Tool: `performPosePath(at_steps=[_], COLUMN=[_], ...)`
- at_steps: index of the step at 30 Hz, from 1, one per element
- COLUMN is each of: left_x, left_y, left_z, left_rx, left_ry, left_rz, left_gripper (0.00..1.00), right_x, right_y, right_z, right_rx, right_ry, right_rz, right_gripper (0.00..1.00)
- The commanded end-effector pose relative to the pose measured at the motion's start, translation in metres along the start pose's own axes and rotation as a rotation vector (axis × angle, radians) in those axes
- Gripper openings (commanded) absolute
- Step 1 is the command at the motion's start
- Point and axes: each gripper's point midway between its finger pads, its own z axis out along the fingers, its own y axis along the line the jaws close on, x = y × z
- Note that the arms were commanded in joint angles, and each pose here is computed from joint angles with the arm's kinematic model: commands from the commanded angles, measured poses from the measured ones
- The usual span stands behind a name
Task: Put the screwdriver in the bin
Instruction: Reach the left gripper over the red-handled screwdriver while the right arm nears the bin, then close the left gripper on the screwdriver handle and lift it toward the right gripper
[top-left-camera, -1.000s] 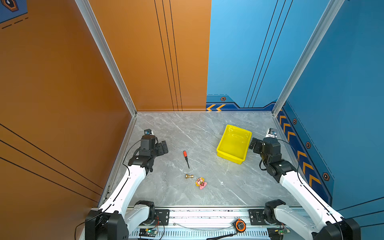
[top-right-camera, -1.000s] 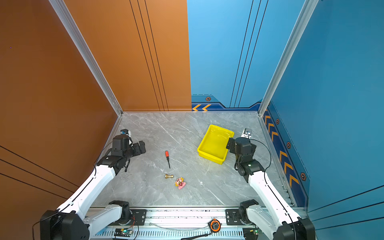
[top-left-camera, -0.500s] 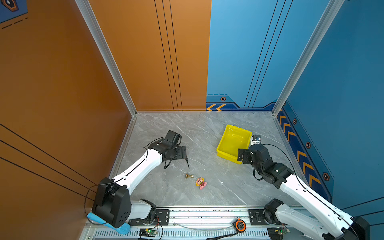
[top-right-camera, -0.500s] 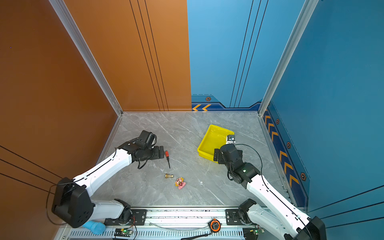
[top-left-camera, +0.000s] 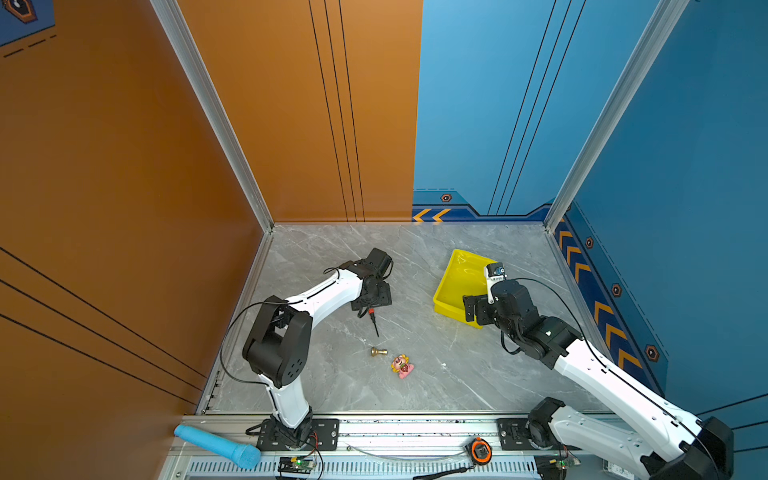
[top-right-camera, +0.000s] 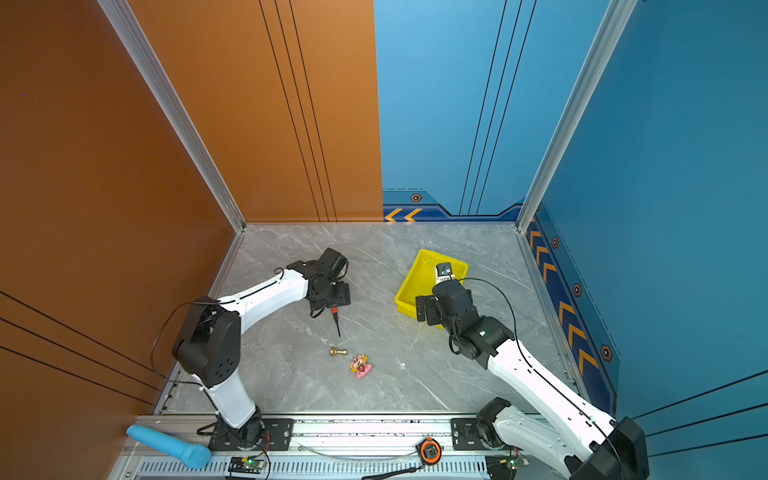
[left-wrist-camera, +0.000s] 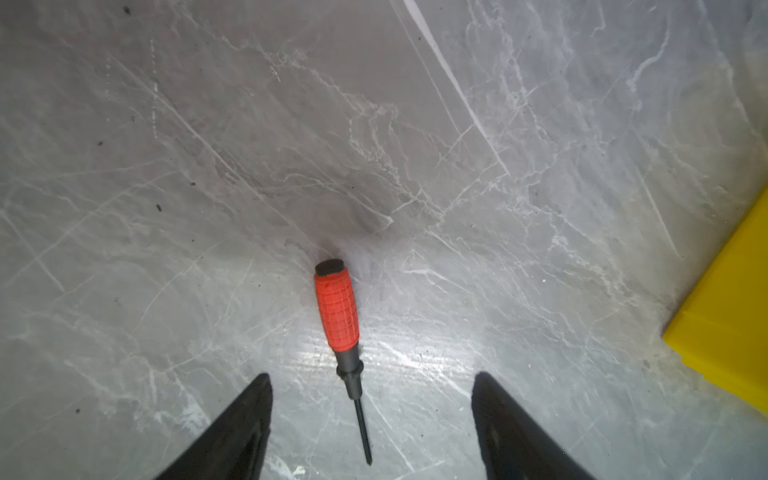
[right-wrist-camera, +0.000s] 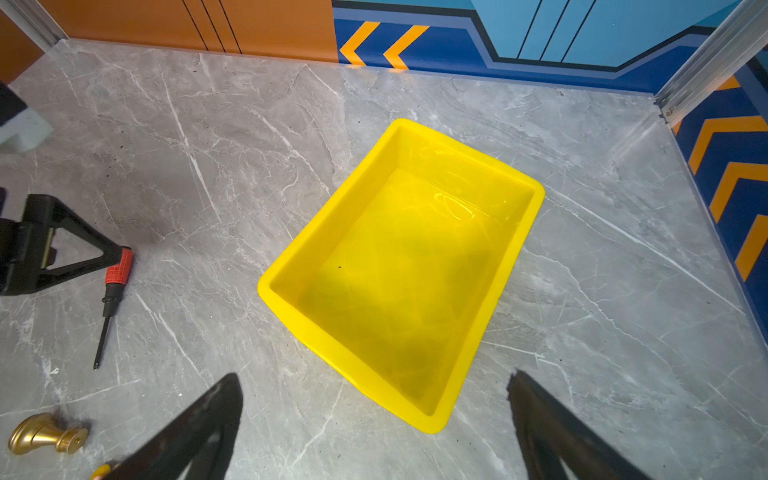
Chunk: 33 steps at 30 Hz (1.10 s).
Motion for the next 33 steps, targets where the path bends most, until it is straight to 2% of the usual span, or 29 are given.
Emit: performPosePath(at_steps=[1, 4, 9, 16, 23, 33], left_x=[-0.001, -0.002, -0.001, 0.003, 0.005, 0.013], left_y=[0.008, 0.017, 0.025, 0.026, 0.028, 0.034], left_z=[0.007, 0.015, 0.022, 0.036, 0.051, 0.059], left_rx=[-0.088, -0.144, -0.164, -0.167, -0.148, -0.152], left_ry=[0.016, 0.036, 0.061, 0.093, 0.101, 0.112], left_rz=[-0.010, -0.001, -0.009, -0.031, -0.068, -0.090], left_gripper=[0.73, 0.68, 0.64, 0.57, 0.49, 0.25], right_x=[-0.013, -0.014, -0.020, -0.019, -0.026, -0.017], right_y=[0.010, 0.009, 0.009, 0.013, 0.013, 0.003], right_z=[-0.005, -0.004, -0.005, 0.004, -0.005, -0.017], right_rx=[-0.045, -0.032, -0.020, -0.011, -0.011, -0.003], right_ry=[-0.022, -0.021, -0.017, 0.010, -0.014, -0.016], right_rz=[0.016, 0.008, 0.012, 0.011, 0.005, 0.012], right_gripper=[1.00, 1.00, 1.00, 1.00, 1.00, 1.00])
